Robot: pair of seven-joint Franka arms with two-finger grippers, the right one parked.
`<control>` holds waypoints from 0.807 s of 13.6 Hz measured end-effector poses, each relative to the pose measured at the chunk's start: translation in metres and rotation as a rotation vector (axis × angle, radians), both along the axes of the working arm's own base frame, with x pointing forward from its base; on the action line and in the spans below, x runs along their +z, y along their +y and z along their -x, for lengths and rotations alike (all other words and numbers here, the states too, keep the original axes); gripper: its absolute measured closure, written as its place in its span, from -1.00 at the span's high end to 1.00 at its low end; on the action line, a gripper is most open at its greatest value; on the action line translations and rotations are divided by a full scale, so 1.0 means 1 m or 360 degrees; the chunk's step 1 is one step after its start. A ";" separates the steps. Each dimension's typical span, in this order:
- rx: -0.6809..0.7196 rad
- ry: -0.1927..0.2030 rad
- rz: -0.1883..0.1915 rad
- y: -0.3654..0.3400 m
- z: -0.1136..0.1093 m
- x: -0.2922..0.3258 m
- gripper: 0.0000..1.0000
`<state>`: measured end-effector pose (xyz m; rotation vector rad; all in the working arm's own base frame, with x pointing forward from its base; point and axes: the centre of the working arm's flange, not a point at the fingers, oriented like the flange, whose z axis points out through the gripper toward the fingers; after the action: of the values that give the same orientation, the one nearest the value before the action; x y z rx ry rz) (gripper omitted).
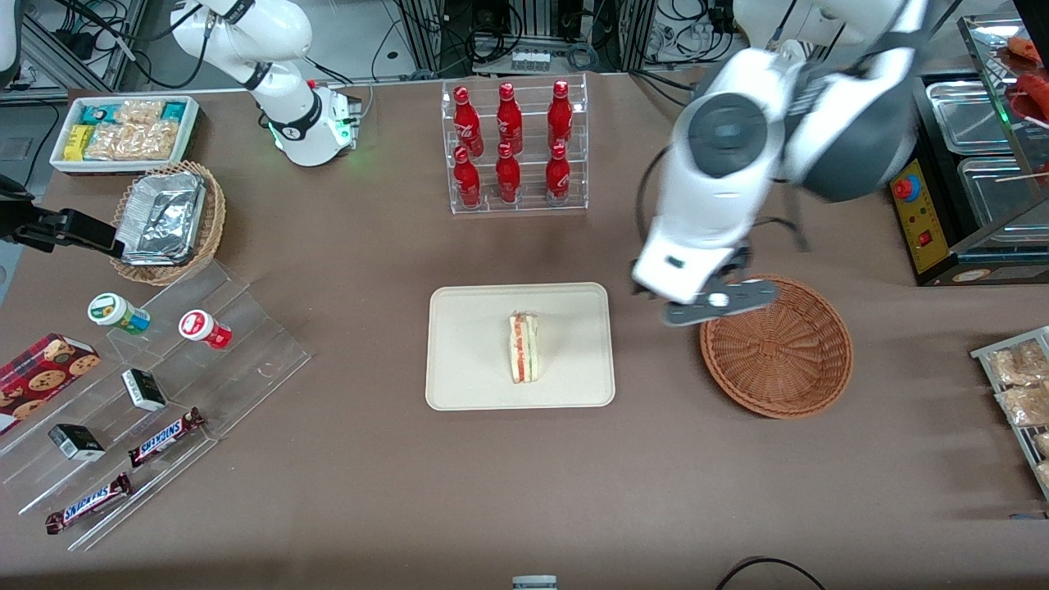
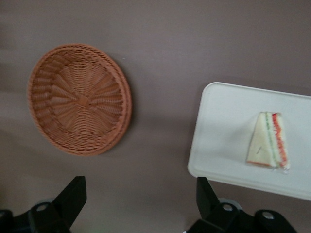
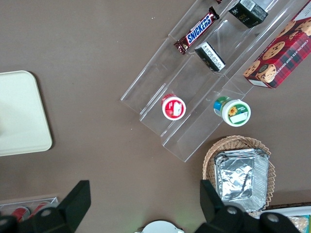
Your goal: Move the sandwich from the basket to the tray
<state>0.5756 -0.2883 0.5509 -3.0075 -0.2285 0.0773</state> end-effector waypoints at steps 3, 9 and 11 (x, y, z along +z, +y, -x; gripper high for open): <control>-0.0133 0.0086 0.0105 0.084 -0.010 0.033 1.00; -0.0351 0.0132 0.0110 0.224 0.000 0.072 1.00; -0.0360 0.0138 0.0111 0.249 0.003 0.075 1.00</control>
<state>0.5722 -0.0397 0.6264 -3.0666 0.1253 0.1969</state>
